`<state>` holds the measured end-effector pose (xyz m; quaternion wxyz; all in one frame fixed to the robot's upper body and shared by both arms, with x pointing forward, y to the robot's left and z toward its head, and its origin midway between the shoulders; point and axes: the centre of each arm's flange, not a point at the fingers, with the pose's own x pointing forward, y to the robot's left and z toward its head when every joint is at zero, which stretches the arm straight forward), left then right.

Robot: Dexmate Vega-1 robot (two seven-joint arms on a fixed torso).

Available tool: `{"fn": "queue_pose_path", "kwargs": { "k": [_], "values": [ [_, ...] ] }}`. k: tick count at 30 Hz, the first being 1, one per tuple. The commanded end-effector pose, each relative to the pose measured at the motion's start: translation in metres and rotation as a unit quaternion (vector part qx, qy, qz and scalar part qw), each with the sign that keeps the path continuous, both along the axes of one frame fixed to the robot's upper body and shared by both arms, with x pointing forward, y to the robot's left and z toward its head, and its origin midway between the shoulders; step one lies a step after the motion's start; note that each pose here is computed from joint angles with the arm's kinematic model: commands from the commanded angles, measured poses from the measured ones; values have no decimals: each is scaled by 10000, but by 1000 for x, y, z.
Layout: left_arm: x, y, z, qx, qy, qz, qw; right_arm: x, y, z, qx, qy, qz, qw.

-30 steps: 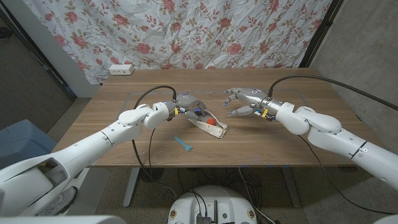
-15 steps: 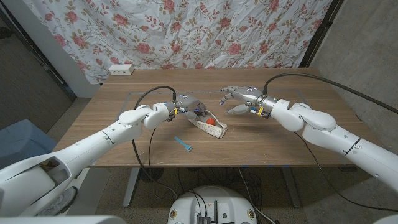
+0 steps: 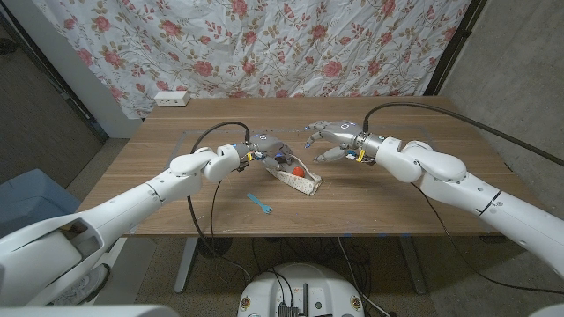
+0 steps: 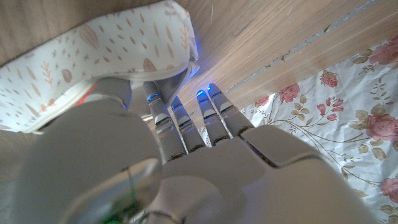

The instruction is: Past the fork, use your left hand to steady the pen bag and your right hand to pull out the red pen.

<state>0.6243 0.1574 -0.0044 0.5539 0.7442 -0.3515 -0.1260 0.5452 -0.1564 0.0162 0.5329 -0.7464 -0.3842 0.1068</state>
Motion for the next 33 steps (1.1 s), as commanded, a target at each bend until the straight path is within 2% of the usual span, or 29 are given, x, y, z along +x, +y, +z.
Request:
{"fn": "queue_pose_path", "kwargs": {
  "k": [1,18,33],
  "values": [
    [5,-2,1,65,21,-31,10000,4,14,-1,-291,-77,93,9995],
    [4,-8,-1,122,24,-63,9999,9,29,-5,-479,53,79,9988],
    [5,-8,-2,139,45,-92,9999,20,38,-9,-525,141,72,9985]
  ]
}}
